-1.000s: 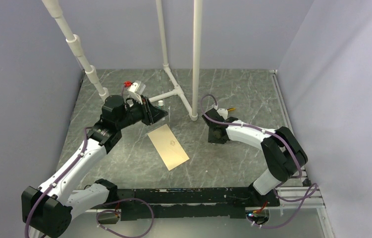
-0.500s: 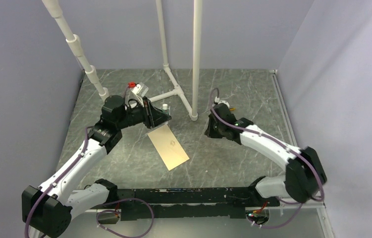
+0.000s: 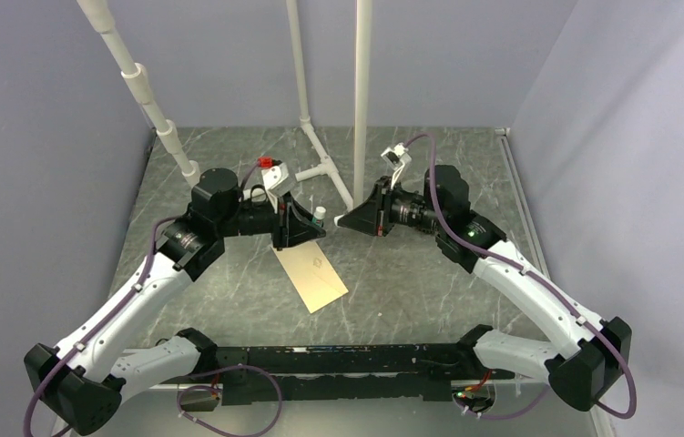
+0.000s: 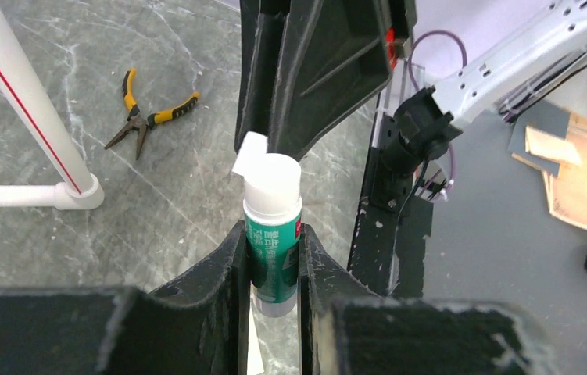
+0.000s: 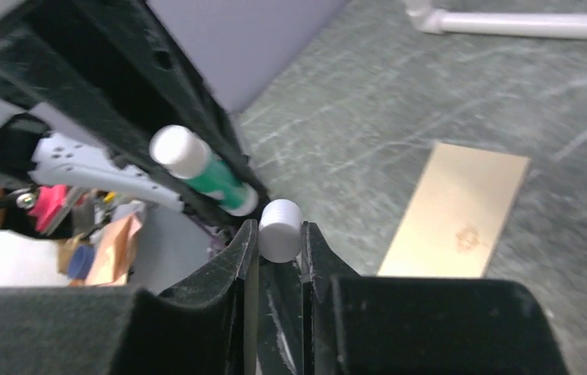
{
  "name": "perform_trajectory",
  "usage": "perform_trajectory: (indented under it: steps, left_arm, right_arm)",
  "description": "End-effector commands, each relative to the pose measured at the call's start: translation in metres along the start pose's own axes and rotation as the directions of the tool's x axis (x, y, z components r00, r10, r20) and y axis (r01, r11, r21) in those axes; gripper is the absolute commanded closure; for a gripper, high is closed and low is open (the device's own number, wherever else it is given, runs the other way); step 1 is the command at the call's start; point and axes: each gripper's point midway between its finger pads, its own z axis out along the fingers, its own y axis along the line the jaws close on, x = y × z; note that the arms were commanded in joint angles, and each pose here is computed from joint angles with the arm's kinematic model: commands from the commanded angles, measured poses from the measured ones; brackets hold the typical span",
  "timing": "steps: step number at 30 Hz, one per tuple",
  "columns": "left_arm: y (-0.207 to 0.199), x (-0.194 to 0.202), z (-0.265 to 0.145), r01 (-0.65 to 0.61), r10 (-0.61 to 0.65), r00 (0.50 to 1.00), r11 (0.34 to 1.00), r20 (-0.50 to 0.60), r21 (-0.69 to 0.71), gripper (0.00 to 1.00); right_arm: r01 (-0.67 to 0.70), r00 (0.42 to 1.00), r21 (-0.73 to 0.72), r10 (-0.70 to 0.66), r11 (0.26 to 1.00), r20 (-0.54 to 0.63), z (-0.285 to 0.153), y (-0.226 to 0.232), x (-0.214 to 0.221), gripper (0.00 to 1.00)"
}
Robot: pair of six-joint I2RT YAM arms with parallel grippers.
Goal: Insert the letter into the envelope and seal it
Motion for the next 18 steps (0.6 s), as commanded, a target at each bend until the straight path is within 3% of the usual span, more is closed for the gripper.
perform_trajectory:
  steps: [1, 10, 18]
  left_arm:
    - [-0.003, -0.006, -0.007, -0.126, 0.126, 0.992, 0.992, -0.023, -0.018, 0.97]
    - [-0.003, -0.007, -0.006, -0.131, 0.13, 0.991, 0.991, -0.025, -0.022, 0.98]
    - [-0.008, -0.013, -0.006, -0.145, 0.145, 0.989, 0.989, -0.002, 0.001, 0.98]
  right_arm:
    - [0.089, 0.995, -0.248, -0.072, 0.965, 0.074, -0.014, 0.06, -0.028, 1.0]
    - [0.099, 0.986, -0.302, -0.053, 0.948, 0.158, -0.022, 0.077, -0.042, 1.0]
    - [0.074, 0.992, -0.284, -0.04, 0.956, 0.123, -0.013, 0.07, -0.039, 1.0]
